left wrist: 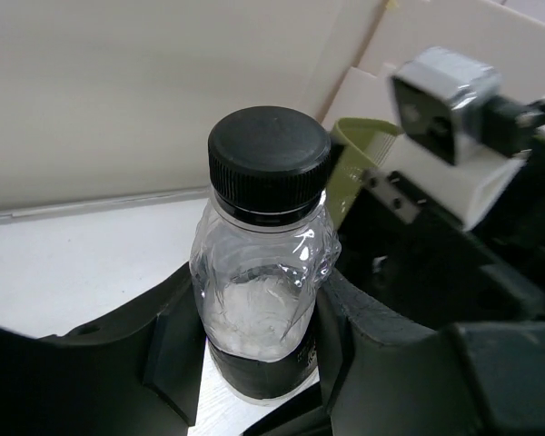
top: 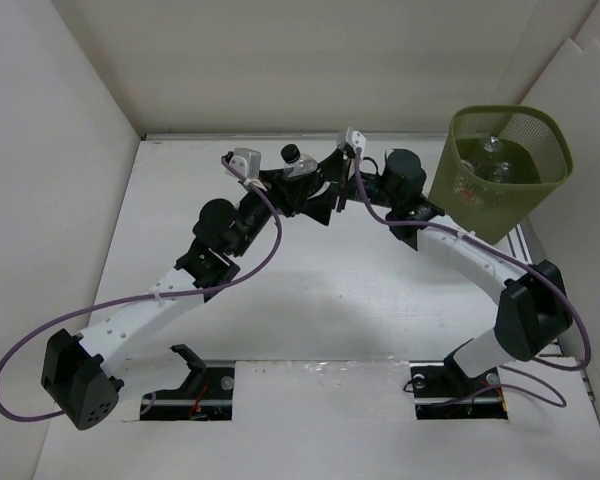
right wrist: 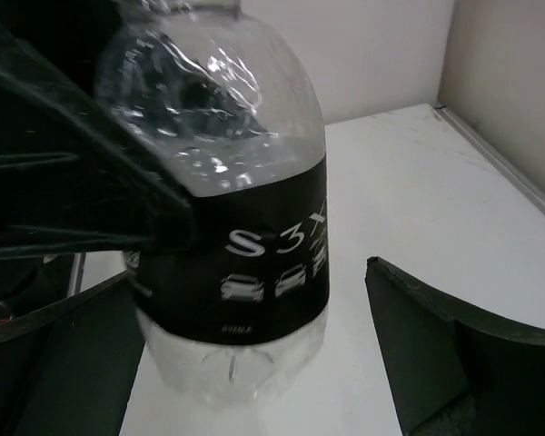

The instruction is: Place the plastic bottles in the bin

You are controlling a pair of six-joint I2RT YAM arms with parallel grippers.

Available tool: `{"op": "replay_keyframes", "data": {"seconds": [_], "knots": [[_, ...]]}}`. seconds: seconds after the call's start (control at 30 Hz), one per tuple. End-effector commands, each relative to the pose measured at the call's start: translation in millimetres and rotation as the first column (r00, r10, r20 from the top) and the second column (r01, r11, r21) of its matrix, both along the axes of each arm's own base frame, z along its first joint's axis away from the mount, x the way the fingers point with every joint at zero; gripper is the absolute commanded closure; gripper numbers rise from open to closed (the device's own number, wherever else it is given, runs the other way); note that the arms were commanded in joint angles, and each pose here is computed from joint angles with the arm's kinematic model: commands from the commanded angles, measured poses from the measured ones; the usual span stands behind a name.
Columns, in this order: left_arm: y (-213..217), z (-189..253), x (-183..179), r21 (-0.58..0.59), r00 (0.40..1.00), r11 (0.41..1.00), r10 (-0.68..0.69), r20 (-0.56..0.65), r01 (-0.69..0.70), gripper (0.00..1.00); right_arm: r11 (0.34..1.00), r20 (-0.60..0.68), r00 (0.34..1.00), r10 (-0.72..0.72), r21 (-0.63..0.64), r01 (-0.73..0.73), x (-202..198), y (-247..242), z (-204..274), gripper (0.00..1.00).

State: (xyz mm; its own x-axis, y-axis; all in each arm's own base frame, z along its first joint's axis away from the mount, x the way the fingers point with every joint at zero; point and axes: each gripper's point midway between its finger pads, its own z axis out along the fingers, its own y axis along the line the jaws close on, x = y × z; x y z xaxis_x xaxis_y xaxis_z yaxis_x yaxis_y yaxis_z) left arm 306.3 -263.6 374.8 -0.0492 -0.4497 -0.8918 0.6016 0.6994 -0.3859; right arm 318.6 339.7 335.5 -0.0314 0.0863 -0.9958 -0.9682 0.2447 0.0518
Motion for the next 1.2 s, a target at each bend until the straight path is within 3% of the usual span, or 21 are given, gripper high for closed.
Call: {"op": "replay_keyframes", "data": {"seconds": [0.0,0.1,0.13,0.17,0.2,0.3,0.37,0.47,0.5,0.57,0.6,0.63,0.67,0.7,0.73,0.87,1.0,1.17], "knots": [[-2.3,30.4,-19.3,-0.024,0.991,0.997,-0.068,0.115,0.072,1.0,0.994,0.083,0.997,0.009,0.105,-0.017,-0.5,11.6,38.3,0.0],[-3.1,39.6,-21.8,-0.039,0.989,0.996,-0.08,0.127,0.085,1.0,0.991,0.093,0.996,0.013,0.135,-0.026,-2.0,16.0,41.6,0.05],[-3.5,36.7,-21.4,-0.032,0.99,0.996,-0.081,0.117,0.085,1.0,0.99,0.098,0.995,0.013,0.138,-0.026,-2.3,15.8,40.2,0.09],[-3.6,41.4,-21.9,-0.038,0.991,0.995,-0.084,0.109,0.088,1.0,0.989,0.1,0.995,0.014,0.147,-0.029,-2.9,15.7,42.6,0.2],[-6.9,36.4,-18.1,-0.024,0.992,0.996,-0.085,0.09,0.088,1.0,0.989,0.098,0.995,0.005,0.149,-0.02,-1.4,15.3,43.0,0.22],[-12.3,24.7,-9.3,0.002,0.996,0.997,-0.077,0.049,0.077,1.0,0.987,0.123,0.992,-0.007,0.16,-0.013,-3.9,11.9,52.1,0.17],[-13.1,21.3,-6.5,-0.002,0.997,0.997,-0.071,0.034,0.071,1.0,0.986,0.131,0.991,-0.017,0.165,-0.005,-0.8,8.9,56.3,0.2],[-15.1,17.9,-4.8,-0.004,0.997,0.997,-0.073,0.022,0.073,1.0,0.987,0.141,0.99,-0.01,0.16,-0.012,-2.0,9.2,55.9,0.39],[-16.3,12.7,-1.0,0.008,0.998,0.998,-0.065,0.002,0.065,1.0,0.987,0.141,0.99,-0.01,0.16,-0.012,-2.0,9.2,55.9,0.64],[-18.9,10.9,1.4,0.013,0.998,0.998,-0.067,-0.018,0.067,0.98,0.987,0.157,0.987,-0.013,0.162,-0.013,-3.8,7.8,59.9,0.91],[-18.3,9.9,5.2,0.017,0.998,0.999,-0.05,-0.029,0.051,0.91,0.987,0.157,0.987,-0.013,0.162,-0.013,-3.8,7.7,59.9,1.0],[-18.9,8.7,8.3,0.026,0.998,0.999,-0.041,-0.043,0.042,0.78,0.986,0.165,0.986,-0.024,0.167,-0.003,-2.3,3.0,63.8,1.0],[-16.9,8.9,10.2,0.012,0.998,1.0,-0.026,-0.053,0.027,0.32,0.986,0.165,0.986,-0.034,0.167,0.006,0.8,0.1,63.9,1.0],[-14.4,9.3,12.2,0.015,0.998,1.0,-0.008,-0.061,0.009,0.32,0.985,0.174,0.984,-0.035,0.173,0.004,-1.8,-1.6,68.4,1.0],[-12.5,10.6,13.6,0.008,0.997,1.0,0.005,-0.072,-0.005,0.01,0.984,0.191,0.98,-0.048,0.176,0.014,-0.5,-6.7,73.0,1.0],[16.4,31.3,20.2,-0.082,0.982,0.985,0.142,-0.125,-0.153,0.0,0.986,0.176,0.98,-0.09,0.155,0.063,10.6,-32.6,72.6,1.0],[58.3,39.1,20.6,-0.179,0.919,0.926,0.276,-0.28,-0.332,0.0,0.968,0.195,0.949,-0.246,0.108,0.229,46.1,-101.8,88.1,1.0],[72.7,31.7,11.4,-0.114,0.891,0.929,0.295,-0.345,-0.352,0.0,0.877,0.222,0.85,-0.478,0.07,0.475,78.3,-212.9,118.0,1.0]]}}
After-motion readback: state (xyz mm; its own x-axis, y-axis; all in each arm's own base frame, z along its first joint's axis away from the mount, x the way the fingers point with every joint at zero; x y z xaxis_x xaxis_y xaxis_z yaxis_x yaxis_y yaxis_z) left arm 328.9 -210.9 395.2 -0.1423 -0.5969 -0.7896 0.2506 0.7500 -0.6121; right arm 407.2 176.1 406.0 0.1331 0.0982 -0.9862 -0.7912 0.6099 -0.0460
